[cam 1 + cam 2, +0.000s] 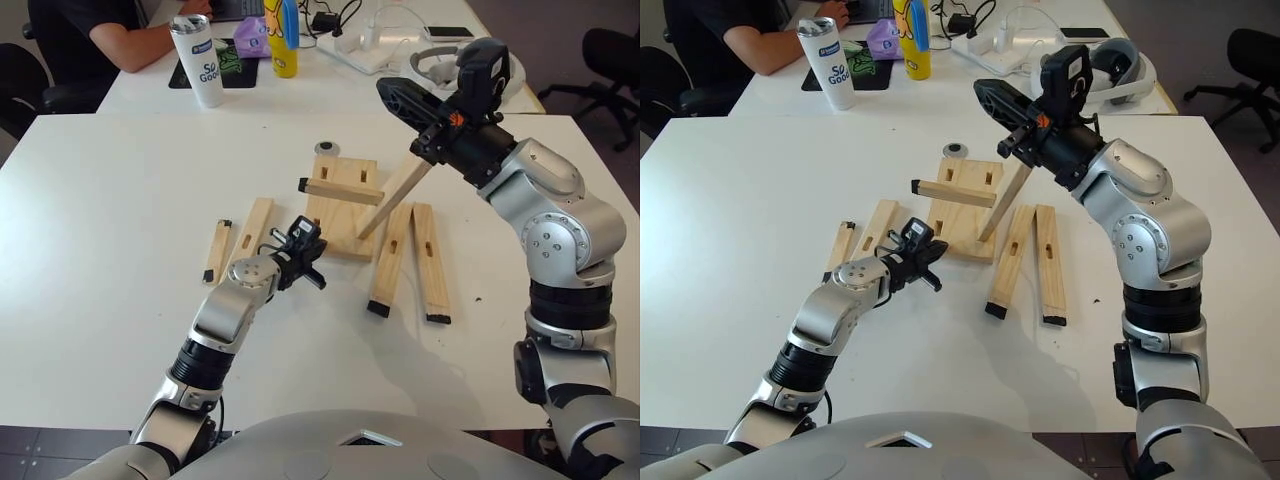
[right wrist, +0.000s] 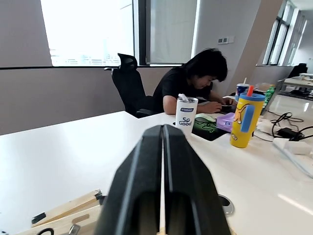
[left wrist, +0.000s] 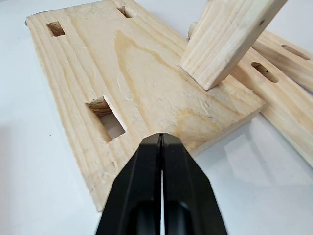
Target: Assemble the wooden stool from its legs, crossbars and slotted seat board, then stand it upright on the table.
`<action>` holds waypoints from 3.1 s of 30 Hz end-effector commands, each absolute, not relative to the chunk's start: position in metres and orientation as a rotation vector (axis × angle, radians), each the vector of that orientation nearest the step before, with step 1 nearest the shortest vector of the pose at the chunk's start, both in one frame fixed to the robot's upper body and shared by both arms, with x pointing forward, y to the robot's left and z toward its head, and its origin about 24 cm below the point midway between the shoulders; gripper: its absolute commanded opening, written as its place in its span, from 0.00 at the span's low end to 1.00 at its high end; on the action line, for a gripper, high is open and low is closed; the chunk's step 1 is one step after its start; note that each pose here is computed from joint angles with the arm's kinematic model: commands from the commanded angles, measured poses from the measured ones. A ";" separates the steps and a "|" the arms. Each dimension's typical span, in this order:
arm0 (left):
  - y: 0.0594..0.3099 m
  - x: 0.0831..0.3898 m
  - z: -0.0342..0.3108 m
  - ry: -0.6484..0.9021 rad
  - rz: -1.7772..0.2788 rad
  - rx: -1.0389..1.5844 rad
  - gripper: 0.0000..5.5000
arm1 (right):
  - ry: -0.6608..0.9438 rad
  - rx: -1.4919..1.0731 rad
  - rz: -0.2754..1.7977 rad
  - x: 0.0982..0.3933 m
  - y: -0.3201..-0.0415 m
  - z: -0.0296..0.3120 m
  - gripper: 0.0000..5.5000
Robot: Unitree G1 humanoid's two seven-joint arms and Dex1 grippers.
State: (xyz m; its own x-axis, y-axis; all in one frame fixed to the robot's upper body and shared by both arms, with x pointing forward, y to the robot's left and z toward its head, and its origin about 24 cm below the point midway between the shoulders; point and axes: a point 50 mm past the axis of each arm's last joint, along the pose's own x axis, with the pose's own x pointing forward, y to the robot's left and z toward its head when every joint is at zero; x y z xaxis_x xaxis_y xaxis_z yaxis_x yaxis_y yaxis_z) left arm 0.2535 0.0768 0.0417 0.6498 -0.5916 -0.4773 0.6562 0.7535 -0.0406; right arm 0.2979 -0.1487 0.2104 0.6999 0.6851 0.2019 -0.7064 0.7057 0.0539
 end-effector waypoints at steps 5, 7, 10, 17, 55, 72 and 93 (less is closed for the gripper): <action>0.086 0.242 0.015 0.639 -0.667 0.139 0.00 | -0.293 0.333 0.256 0.326 -0.256 0.229 0.00; 0.083 0.242 0.017 0.629 -0.661 0.118 0.00 | -0.008 0.131 0.201 0.315 -0.264 0.173 0.00; 0.079 0.239 0.020 0.621 -0.654 0.072 0.00 | 0.269 0.064 0.233 0.284 -0.247 0.117 0.00; 0.075 0.229 0.023 0.625 -0.616 0.000 0.00 | 0.401 0.048 0.327 0.259 -0.195 0.118 0.00; 0.058 0.212 0.097 0.444 -0.807 0.069 0.00 | 0.821 -0.005 0.258 0.179 -0.140 0.080 0.62; 0.054 0.217 0.094 0.425 -0.788 0.055 0.00 | 0.831 -0.244 0.248 0.195 -0.149 0.080 0.62; 0.060 0.223 0.100 0.421 -0.840 0.094 0.00 | 0.913 -0.129 0.120 0.185 -0.144 0.059 0.38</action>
State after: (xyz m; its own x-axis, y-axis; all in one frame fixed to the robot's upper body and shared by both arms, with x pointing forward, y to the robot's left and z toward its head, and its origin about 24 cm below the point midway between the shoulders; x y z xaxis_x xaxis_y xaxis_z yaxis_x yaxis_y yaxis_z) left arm 0.2207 0.0577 0.0992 0.5939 -0.7014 -0.3942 0.7348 0.6724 -0.0895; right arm 0.1890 -0.1440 0.0664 0.6507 0.0586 -0.7570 -0.1599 0.9852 -0.0612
